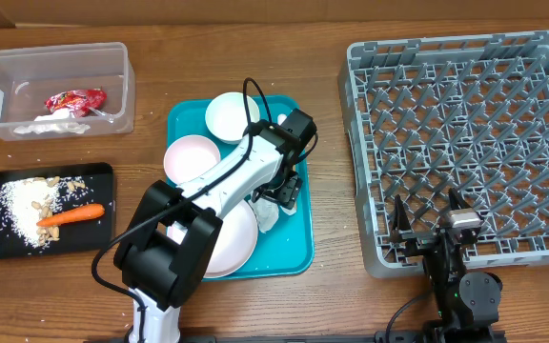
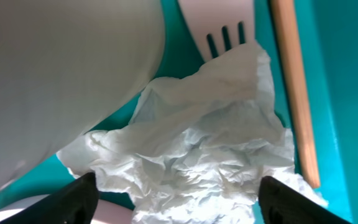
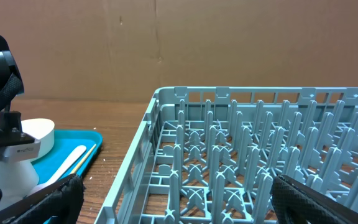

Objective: Sort waste into correct bins and load items into the dishwasher rack
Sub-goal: 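Return the left gripper to the teal tray and grasp remaining tissue, then carry the tissue to the clear plastic bin and release it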

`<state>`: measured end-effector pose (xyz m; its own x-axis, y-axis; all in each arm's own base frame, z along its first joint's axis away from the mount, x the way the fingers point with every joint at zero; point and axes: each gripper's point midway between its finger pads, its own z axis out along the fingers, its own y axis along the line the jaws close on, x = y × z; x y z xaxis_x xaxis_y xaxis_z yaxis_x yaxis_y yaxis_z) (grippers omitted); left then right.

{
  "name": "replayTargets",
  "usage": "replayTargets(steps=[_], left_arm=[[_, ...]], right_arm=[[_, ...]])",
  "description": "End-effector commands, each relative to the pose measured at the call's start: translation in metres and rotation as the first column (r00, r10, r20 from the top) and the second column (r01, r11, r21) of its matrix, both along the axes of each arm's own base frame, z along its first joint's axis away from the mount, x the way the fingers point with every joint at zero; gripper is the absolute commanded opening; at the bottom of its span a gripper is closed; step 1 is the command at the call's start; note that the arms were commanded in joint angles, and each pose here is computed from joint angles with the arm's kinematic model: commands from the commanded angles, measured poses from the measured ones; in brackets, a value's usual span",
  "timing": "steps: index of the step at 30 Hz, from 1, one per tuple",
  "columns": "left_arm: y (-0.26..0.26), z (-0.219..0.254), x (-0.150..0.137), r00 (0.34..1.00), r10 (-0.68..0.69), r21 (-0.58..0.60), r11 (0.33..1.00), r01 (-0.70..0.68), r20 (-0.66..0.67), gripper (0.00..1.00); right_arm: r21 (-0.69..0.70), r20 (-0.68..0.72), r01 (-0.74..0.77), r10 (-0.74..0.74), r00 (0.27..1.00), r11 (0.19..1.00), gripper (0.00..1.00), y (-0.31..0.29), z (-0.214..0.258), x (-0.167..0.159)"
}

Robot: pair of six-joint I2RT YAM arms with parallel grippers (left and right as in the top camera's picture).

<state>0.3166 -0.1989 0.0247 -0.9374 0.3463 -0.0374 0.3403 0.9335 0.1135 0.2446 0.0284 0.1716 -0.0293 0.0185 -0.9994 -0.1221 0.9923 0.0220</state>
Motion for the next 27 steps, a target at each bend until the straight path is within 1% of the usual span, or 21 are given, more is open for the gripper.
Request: replayTargets(steps=[1,6,11,14,18,24,26,27], left_arm=[[0.005,-0.007,-0.008,1.0,0.013,0.033,0.999,-0.012,-0.016,0.82],[0.002,-0.014,-0.019,0.999,-0.012,0.046,0.999,0.013,-0.031,0.81],[0.001,-0.015,-0.022,0.999,-0.011,0.048,0.999,0.013,-0.034,0.69],[0.001,-0.015,-0.021,0.999,-0.009,0.046,0.999,0.011,-0.031,0.59],[0.0,-0.014,-0.021,1.0,0.01,0.044,0.999,-0.009,-0.028,0.54],[0.001,-0.012,-0.022,1.0,0.013,0.044,0.999,-0.012,-0.026,0.33],[0.001,-0.009,-0.021,1.0,0.024,0.039,0.999,-0.024,-0.02,0.22],[0.0,-0.006,-0.021,0.999,0.033,0.033,0.999,-0.032,-0.013,0.09]], right_arm=[[0.0,0.003,-0.004,0.004,1.0,1.0,1.0,0.001,-0.002,0.0],[0.0,0.003,-0.004,0.004,1.0,1.0,1.0,0.001,-0.002,0.0],[0.0,0.003,-0.004,0.004,1.0,1.0,1.0,0.001,-0.002,0.0],[0.0,0.003,-0.004,0.004,1.0,1.0,1.0,0.001,-0.002,0.0],[0.0,0.003,-0.005,0.005,1.0,1.0,1.0,0.001,-0.002,0.0],[0.0,0.003,-0.004,0.004,1.0,1.0,1.0,0.001,-0.002,0.0],[0.0,0.003,-0.005,0.005,1.0,1.0,1.0,0.001,-0.002,0.0],[0.0,0.003,-0.004,0.004,1.0,1.0,1.0,0.001,-0.002,0.0]])
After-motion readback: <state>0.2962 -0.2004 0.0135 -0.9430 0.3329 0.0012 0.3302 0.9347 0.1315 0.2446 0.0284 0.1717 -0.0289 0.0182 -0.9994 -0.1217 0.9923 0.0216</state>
